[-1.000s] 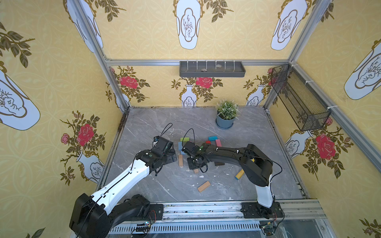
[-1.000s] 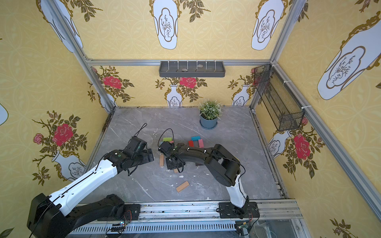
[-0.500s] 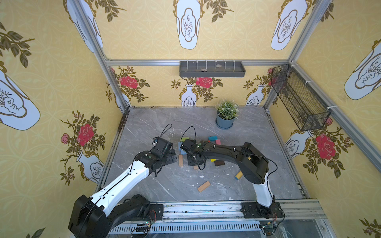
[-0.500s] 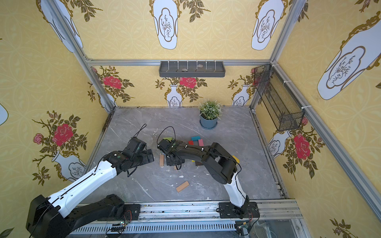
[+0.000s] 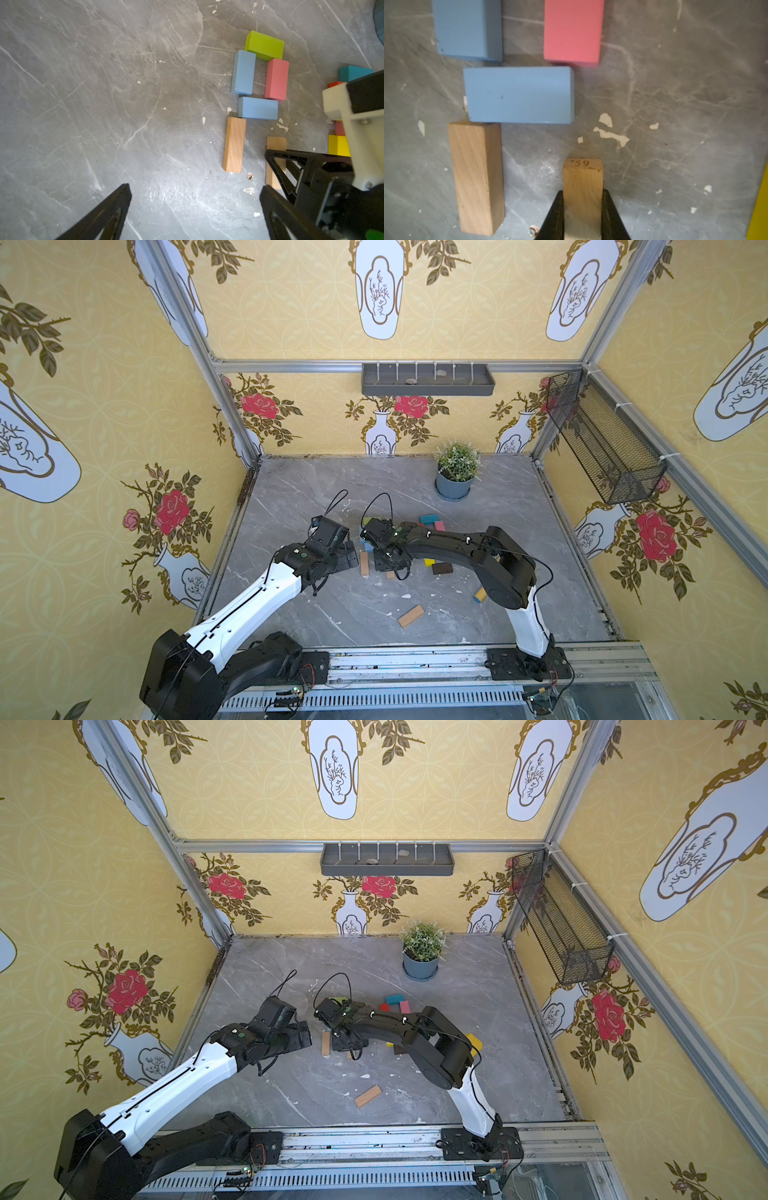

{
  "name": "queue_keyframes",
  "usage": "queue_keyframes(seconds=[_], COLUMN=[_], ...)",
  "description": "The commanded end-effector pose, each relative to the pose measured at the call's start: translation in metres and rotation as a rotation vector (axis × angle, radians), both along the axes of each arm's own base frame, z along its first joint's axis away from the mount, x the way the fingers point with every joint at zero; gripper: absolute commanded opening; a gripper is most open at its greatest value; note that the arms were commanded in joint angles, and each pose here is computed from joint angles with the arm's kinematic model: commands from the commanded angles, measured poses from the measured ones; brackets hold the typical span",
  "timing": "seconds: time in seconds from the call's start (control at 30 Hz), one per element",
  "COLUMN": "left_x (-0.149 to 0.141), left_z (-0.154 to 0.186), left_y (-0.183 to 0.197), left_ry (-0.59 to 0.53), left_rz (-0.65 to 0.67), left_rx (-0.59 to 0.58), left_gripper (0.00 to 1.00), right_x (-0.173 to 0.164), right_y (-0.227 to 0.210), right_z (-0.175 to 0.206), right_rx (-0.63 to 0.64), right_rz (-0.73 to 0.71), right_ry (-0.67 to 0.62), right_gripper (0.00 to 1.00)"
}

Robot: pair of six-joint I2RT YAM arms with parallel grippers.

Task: Assemble the number 8 with building blocks
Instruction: Assemble the building block at the center of the board.

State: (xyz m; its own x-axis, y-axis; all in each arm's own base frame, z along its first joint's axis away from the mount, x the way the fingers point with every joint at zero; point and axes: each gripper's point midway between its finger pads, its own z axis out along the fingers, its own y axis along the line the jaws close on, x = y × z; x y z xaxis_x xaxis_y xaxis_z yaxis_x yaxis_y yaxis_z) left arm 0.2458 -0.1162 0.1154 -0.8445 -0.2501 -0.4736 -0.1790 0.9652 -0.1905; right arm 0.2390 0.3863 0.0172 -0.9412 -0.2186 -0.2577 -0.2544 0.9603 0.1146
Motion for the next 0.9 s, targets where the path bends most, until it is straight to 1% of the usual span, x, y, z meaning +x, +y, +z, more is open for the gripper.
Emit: queue_keyframes(seconds=[0.0,0.43,0.87], left_x=[0.0022,0.0023,0.0030], left_z=[0.0021,0.0052,0.0050], left_y=[-0.0005,0.0010,0.0002], left_ry=[-0.007,-0.009,-0.005], left_rz=[-0.006,-0.003,-0.003], left_rx=[0.003,0.011,0.011], left_gripper=[1.00,1.00,1.00], right_x=[-0.0012,0.0033,0.0085], right_y=[-0.0029,0.0014,0.0002], right_z=[-0.0068,-0.0058,-0.0058], right_rx=[-0.012,0.003,0.008], right_rz=[-0.012,-0.019,-0.056], right_ry=[0.020,0.019,0.023], right_gripper=[0.12,0.12,0.12])
